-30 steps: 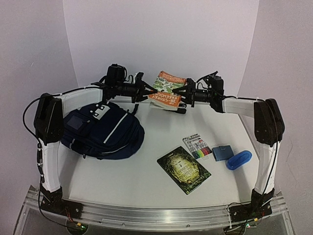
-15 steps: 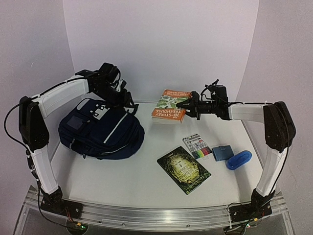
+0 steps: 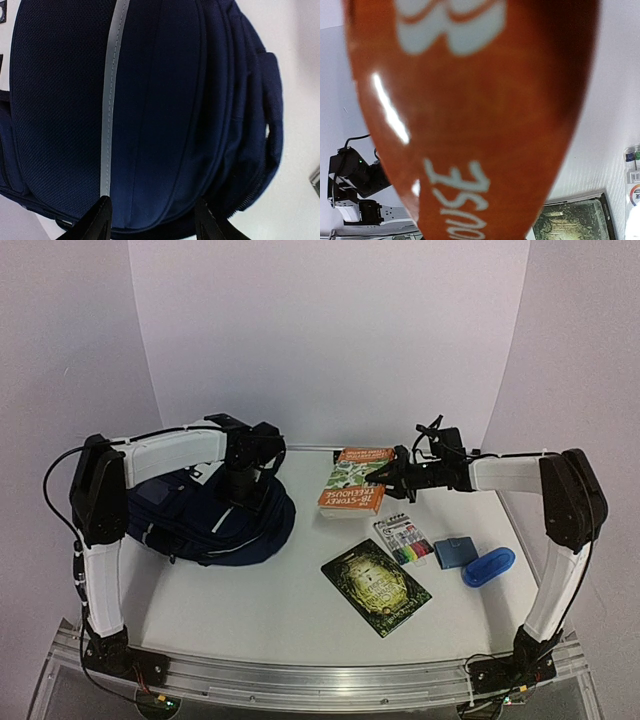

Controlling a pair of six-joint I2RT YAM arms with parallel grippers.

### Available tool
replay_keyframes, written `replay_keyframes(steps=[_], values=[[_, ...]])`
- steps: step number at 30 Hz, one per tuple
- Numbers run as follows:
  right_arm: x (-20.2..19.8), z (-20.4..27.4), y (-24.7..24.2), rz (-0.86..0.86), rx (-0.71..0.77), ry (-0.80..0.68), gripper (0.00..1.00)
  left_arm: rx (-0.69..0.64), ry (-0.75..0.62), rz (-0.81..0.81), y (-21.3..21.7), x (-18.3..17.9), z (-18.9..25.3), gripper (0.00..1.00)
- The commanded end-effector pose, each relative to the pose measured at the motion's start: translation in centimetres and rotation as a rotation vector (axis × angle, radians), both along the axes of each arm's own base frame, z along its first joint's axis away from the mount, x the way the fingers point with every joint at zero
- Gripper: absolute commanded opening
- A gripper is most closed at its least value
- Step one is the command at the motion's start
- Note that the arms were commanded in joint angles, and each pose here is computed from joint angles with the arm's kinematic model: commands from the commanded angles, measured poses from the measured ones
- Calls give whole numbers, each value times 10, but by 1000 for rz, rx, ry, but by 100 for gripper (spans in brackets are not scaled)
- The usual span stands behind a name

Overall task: Pack the student bag
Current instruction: Place the book in the student bag.

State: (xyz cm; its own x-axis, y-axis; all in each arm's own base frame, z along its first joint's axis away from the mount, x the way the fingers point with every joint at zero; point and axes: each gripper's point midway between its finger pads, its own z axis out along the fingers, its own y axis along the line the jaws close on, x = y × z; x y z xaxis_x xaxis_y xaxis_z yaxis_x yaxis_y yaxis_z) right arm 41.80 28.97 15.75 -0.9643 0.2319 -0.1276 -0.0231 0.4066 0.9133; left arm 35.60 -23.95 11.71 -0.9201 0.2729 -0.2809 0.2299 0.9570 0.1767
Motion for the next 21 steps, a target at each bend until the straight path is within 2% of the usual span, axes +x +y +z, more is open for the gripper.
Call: replay_keyframes(steps=[1,6,9,14,16,19,21], values=[[3,41,6,33,45,-141,0,125,-72,-21,10,20,4,59],[4,40,7,32,43,-138,0,184,-26,-81,5,19,-22,63],[4,38,7,33,42,-131,0,265,-21,-106,9,20,-36,63],[4,36,7,33,40,-128,0,357,-66,-111,14,31,-34,58],[5,36,8,34,40,-129,0,382,-73,-112,16,34,-32,52],[5,35,8,38,38,-129,0,395,-90,-101,16,36,-19,30],[5,34,9,42,38,-129,0,354,-118,-86,12,40,0,14]])
